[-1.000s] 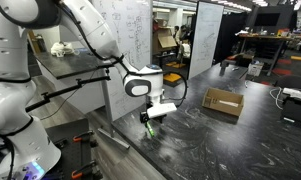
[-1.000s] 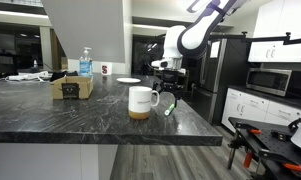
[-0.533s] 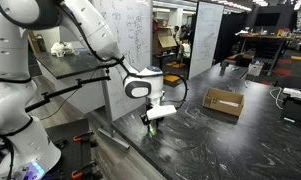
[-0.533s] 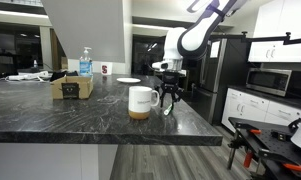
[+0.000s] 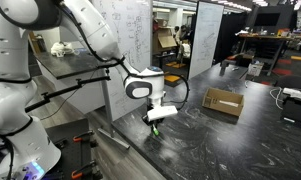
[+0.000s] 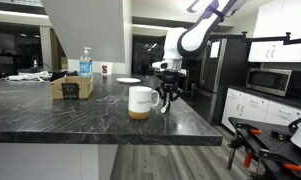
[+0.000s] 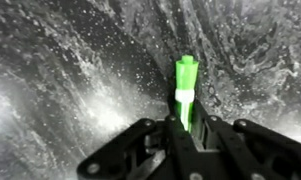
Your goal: Move the marker to the right of the mug cup
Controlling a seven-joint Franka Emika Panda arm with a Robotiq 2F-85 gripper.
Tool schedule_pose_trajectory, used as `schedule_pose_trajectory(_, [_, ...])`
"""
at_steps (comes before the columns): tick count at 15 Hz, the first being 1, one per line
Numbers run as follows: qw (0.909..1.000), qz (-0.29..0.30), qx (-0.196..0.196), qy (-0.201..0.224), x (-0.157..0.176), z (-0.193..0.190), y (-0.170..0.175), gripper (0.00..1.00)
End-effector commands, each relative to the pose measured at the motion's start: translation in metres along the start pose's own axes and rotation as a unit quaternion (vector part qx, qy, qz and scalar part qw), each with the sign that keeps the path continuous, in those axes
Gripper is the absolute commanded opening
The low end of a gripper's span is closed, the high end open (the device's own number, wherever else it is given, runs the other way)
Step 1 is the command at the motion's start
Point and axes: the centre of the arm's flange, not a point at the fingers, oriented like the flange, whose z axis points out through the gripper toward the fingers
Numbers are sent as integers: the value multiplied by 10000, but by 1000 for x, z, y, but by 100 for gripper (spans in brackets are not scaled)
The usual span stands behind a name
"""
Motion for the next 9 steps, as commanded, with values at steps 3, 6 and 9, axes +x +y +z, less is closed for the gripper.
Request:
schedule_pose_trajectory(3, [9990, 360, -112, -240, -19, -19, 35, 5])
schedule_pose_trajectory(6, [9972, 698, -147, -212, -32, -26, 67, 5])
schedule_pose_trajectory(9, [9962, 833, -87, -248, -37, -25, 98, 5])
